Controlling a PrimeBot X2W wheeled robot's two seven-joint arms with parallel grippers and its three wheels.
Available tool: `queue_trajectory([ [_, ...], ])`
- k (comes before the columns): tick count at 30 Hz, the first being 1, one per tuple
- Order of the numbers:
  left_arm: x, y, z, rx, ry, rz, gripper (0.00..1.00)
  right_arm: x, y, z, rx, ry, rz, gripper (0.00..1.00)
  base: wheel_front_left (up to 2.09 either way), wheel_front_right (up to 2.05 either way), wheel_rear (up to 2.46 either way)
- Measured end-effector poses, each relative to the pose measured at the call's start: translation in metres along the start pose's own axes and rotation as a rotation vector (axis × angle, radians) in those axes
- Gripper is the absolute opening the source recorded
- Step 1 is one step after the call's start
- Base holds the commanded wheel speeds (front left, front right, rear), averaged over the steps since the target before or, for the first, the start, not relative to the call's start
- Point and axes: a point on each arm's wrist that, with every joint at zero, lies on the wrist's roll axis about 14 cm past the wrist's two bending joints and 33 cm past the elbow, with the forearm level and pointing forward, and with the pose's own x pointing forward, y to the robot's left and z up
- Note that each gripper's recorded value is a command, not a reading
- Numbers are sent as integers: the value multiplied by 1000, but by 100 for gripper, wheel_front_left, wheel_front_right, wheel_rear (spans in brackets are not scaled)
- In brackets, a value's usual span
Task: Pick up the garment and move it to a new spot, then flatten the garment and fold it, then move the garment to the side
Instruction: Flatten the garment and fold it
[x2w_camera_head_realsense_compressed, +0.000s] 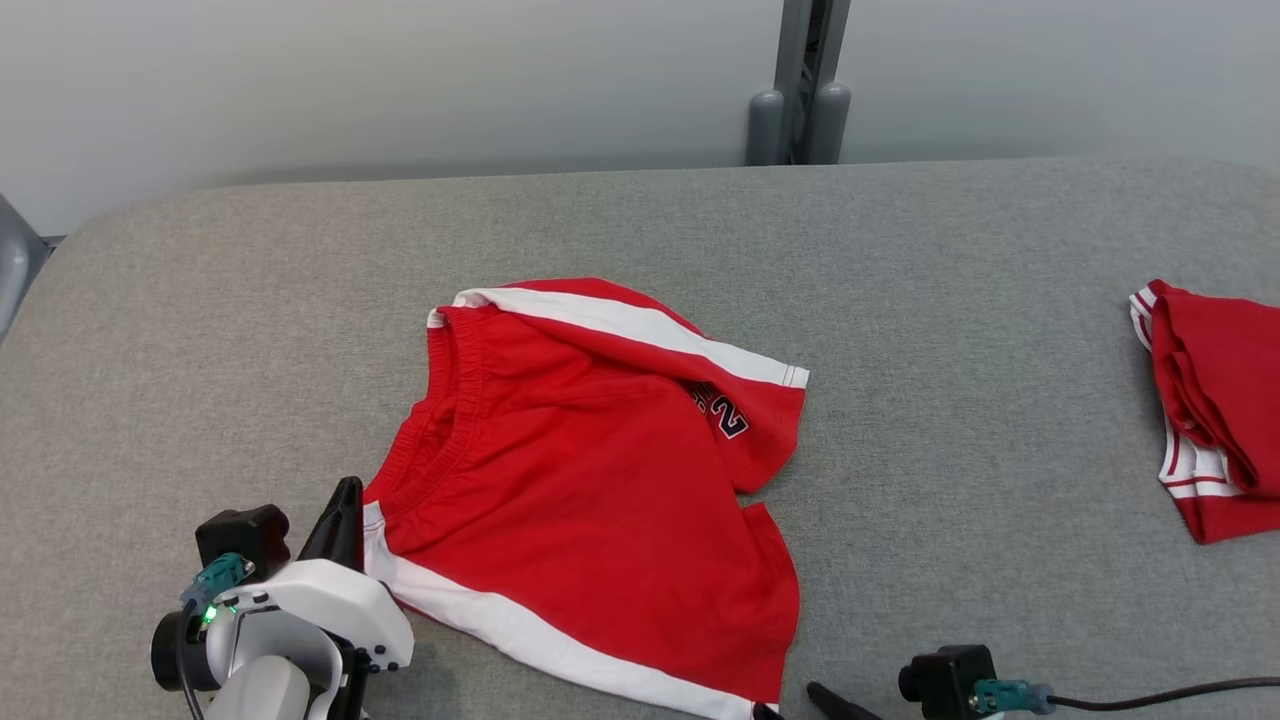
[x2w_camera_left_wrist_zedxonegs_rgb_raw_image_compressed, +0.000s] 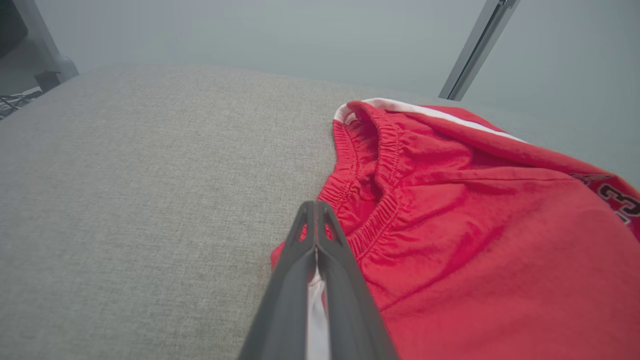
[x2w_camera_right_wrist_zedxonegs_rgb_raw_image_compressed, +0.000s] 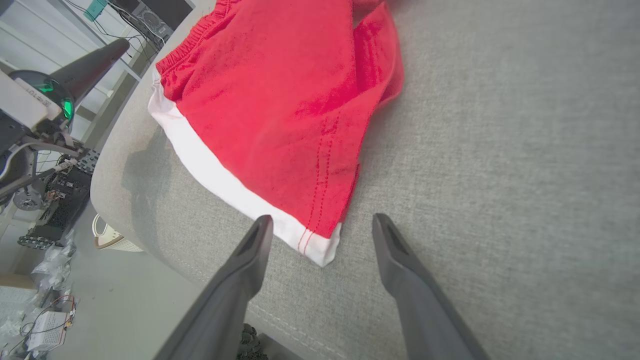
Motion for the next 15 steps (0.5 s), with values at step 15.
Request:
queue_trajectory([
  [15,-11,0,6,-19,-18,-1,0,12,2,-27,9,131,29,100,0,0,0],
])
